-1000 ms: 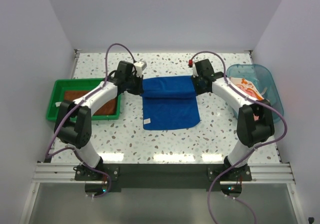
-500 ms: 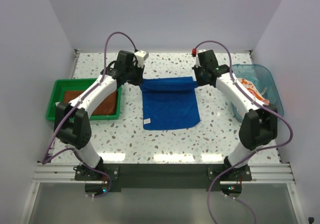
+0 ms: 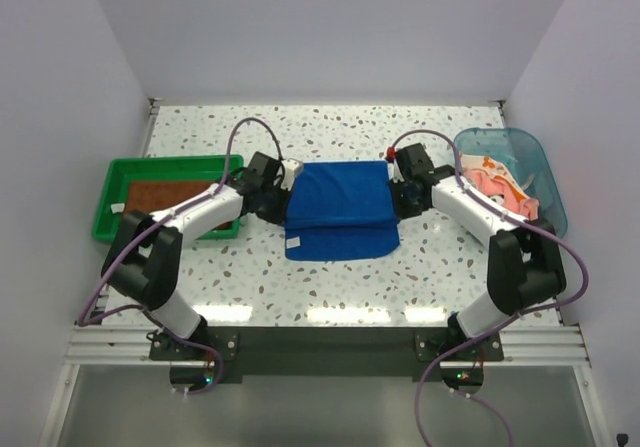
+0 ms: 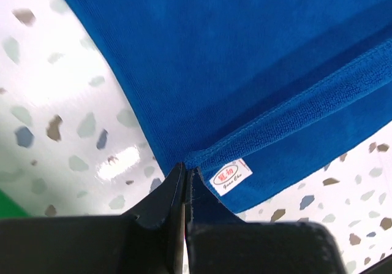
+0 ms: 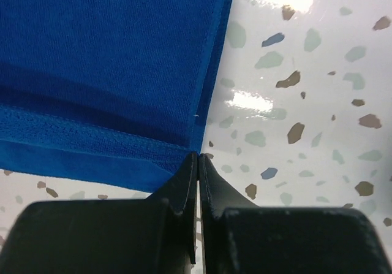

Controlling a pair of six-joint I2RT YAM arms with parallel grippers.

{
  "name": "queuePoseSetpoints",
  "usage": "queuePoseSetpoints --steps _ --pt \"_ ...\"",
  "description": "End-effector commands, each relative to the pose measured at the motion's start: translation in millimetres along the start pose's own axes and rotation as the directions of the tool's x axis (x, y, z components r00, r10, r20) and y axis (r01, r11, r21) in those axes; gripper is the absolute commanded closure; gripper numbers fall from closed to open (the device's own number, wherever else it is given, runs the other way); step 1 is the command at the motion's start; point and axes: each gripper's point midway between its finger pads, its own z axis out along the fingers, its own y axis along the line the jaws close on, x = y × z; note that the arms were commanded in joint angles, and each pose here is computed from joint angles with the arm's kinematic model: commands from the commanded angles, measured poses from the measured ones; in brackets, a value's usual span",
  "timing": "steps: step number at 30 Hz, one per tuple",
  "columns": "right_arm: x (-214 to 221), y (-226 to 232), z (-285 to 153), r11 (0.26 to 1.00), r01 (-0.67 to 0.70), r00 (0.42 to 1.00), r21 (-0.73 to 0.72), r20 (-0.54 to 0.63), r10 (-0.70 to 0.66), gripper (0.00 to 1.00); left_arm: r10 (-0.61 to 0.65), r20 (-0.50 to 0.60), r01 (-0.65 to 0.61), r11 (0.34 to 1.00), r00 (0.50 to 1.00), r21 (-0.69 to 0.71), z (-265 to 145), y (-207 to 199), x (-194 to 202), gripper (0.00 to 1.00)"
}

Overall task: Fold and stack the towels
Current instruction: Move the towel to the center of the board

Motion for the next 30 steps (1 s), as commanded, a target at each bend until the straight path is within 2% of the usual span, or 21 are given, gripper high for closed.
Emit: queuePoseSetpoints --steps 1,9,19,23,30 --pt "3 -12 0 0.997 -0.052 0.999 0.053 0.009 0.052 1.0 -0.054 0.027 0.055 0.997 0.998 -0.062 -4 14 6 0.98" --pt "8 -17 6 0.994 -0.069 0.998 0.086 -0.011 0.07 1.0 -0.076 -0.002 0.076 0.997 0.997 -0.025 0 7 25 0.98" --pt "-13 -20 -36 0.993 -0.084 0.993 0.087 0.088 0.077 1.0 -0.064 0.088 0.068 0.997 0.994 -0.042 -37 6 -8 0.97" --pt "2 -18 -40 0.994 -0.088 0.993 0.072 0.078 0.083 1.0 -0.088 0.075 0.089 0.996 0.993 0.0 -41 -3 3 0.96" --pt "31 -15 -24 0.991 -0.118 0.993 0.062 0.029 0.116 1.0 -0.139 0.018 0.138 0.989 0.99 0.048 -17 -12 44 0.94"
